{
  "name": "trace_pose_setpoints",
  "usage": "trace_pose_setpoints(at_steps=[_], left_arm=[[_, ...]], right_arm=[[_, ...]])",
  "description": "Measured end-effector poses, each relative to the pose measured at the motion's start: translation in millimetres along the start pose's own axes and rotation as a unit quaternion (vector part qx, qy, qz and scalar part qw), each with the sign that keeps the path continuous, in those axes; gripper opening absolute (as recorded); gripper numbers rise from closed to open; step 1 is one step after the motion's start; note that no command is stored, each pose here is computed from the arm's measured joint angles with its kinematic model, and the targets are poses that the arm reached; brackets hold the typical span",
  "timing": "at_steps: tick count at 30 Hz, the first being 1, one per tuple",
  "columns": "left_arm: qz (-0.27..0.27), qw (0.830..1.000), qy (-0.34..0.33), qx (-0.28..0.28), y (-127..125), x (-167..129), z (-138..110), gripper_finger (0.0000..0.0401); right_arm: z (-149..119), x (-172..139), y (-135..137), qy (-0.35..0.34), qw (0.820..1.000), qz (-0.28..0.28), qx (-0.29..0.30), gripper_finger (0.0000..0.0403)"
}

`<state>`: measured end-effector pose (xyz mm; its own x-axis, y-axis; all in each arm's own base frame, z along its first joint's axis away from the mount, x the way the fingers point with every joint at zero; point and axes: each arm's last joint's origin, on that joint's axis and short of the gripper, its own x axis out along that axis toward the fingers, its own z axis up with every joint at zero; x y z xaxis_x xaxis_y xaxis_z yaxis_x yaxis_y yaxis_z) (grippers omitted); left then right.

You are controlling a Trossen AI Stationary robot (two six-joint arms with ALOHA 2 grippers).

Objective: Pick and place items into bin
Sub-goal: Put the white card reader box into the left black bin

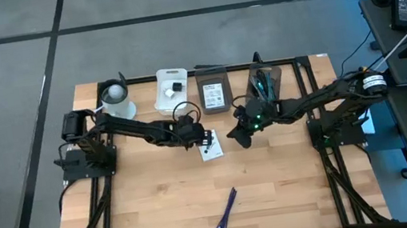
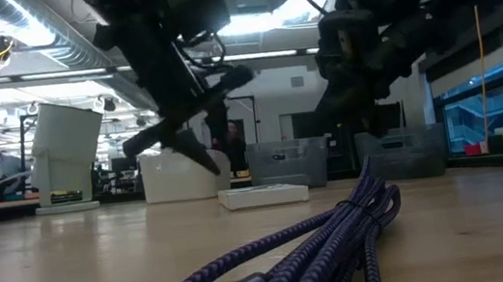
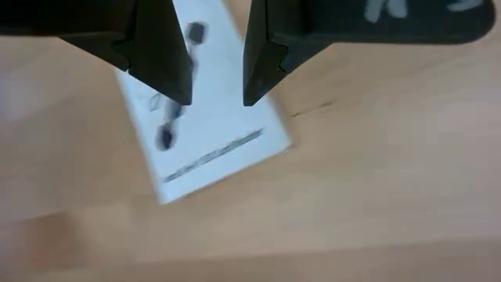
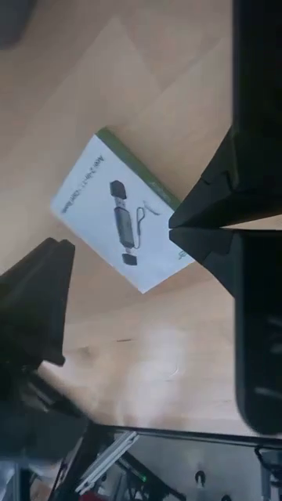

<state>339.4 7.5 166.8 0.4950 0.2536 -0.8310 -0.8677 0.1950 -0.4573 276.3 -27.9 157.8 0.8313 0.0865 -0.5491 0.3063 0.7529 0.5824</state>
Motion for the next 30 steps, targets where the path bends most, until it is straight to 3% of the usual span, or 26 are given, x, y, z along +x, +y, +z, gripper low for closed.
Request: trace_pose_setpoints(at_steps=[10,30], left_arm=[[0.020,0.998,0.036,-0.052,5.1,18.8,-6.7,0.0079],[-0.012,0.998,0.033,-0.052,-0.4,20.9,-2.3,0.0074]], right_arm=[[-3.7,8.7,-4.5,0.018,1.000,-0.002,0.003,0.0010],[-3.8,8.8,-4.7,0.018,1.000,-0.003,-0.009,0.0010]])
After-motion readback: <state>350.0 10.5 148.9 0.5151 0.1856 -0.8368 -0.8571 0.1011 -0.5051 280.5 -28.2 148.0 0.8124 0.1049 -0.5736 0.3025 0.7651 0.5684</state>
